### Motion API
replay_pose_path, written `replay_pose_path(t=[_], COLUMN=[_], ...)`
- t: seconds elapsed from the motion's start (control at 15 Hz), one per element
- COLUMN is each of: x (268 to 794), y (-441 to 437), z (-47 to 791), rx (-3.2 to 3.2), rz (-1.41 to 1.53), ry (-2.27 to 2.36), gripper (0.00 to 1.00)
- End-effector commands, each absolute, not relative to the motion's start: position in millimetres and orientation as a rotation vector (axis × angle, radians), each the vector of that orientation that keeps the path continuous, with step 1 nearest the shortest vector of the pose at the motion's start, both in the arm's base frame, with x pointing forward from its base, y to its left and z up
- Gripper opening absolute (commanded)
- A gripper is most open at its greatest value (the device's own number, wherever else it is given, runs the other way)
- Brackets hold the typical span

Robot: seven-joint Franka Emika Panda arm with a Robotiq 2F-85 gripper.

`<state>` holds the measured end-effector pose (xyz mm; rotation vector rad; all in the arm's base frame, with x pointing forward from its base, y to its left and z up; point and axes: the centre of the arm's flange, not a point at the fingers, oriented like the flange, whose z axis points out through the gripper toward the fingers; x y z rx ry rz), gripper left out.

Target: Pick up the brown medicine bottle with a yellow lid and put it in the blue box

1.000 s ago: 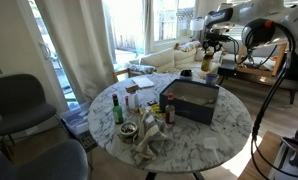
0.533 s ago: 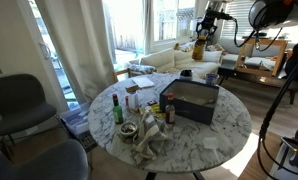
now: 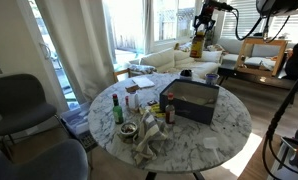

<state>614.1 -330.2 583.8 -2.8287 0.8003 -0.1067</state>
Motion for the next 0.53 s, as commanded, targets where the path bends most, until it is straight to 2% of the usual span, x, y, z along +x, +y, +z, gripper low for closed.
replay_pose_path(t=[0.0,0.47], x=[608.6,604.4], y=[-317.8,-232.3], z=[574.9,540.5], rx=[-2.842,-2.791], rz=[-0.081,0.306], ry=[0.765,0.317], gripper=[0.37,0.37])
